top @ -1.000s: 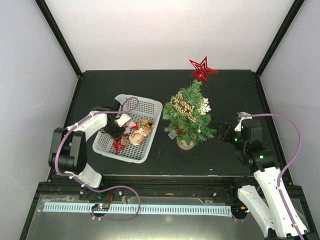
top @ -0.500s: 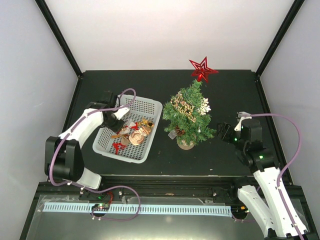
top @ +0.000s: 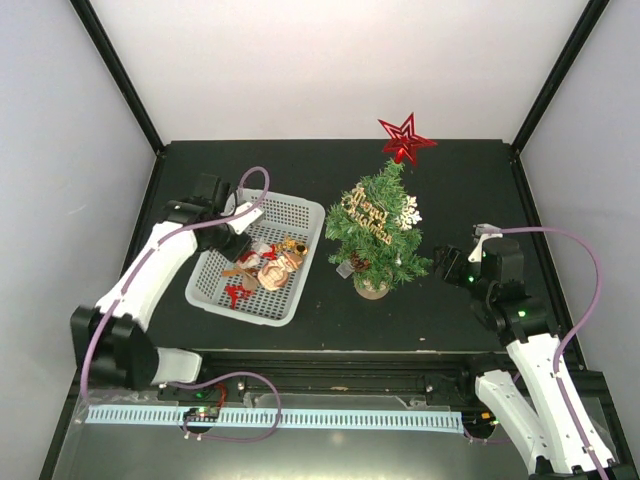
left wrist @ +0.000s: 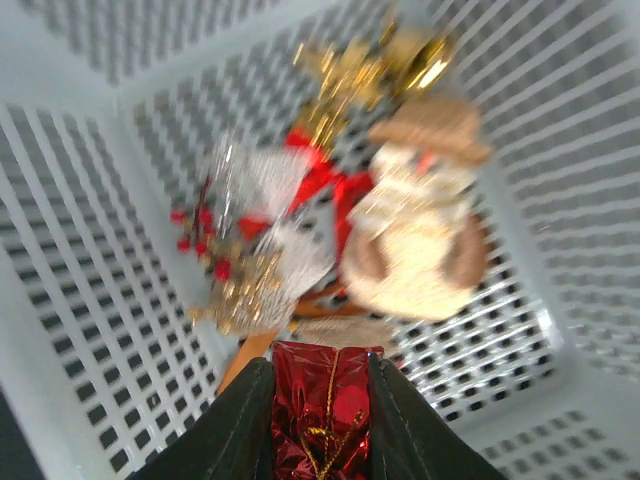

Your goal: Decorate the small christmas tree

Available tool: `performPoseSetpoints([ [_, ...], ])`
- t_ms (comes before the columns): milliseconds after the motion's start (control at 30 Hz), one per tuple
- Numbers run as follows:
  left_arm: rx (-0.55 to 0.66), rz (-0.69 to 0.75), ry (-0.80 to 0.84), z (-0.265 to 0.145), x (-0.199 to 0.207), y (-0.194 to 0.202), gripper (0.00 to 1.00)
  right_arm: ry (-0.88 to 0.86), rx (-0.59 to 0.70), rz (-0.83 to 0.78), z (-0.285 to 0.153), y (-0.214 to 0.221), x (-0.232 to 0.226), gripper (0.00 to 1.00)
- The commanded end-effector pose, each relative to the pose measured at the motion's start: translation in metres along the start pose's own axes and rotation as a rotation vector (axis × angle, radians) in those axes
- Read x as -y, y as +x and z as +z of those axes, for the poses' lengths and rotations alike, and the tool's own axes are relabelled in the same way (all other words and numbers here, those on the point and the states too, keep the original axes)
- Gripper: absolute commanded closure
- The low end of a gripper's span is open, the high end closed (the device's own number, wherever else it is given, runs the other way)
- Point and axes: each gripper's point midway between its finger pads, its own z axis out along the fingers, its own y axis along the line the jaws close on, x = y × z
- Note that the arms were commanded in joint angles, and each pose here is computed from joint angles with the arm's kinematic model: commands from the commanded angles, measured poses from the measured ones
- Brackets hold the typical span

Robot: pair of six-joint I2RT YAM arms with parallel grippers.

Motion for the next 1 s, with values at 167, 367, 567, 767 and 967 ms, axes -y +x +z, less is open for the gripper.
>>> performPoseSetpoints([
  [167, 0.360, 0.399, 0.111, -0.153, 0.125, -0.054, 0.75, -0.016, 0.008, 0.002, 0.002, -0.003, -0.004, 0.30],
  [367, 0.505, 0.548, 0.236, -0.220, 0.180, -0.082, 0.77, 0.002, 0.003, 0.021, 0.003, 0.002, 0.001, 0.30],
  [567, 0.602, 0.709, 0.314, -0.258, 0.236, -0.112, 0.77, 0.015, 0.004, 0.038, 0.003, 0.006, 0.005, 0.30],
  [767, 0.678, 0.895, 0.235, -0.262, 0.290, -0.140, 0.76, 0.030, -0.003, 0.040, 0.005, 0.008, 0.009, 0.30],
  [967, 0.703, 1.017, 0.214, -0.255, 0.337, -0.146, 0.76, 0.030, 0.003, 0.039, 0.005, 0.009, 0.010, 0.30],
])
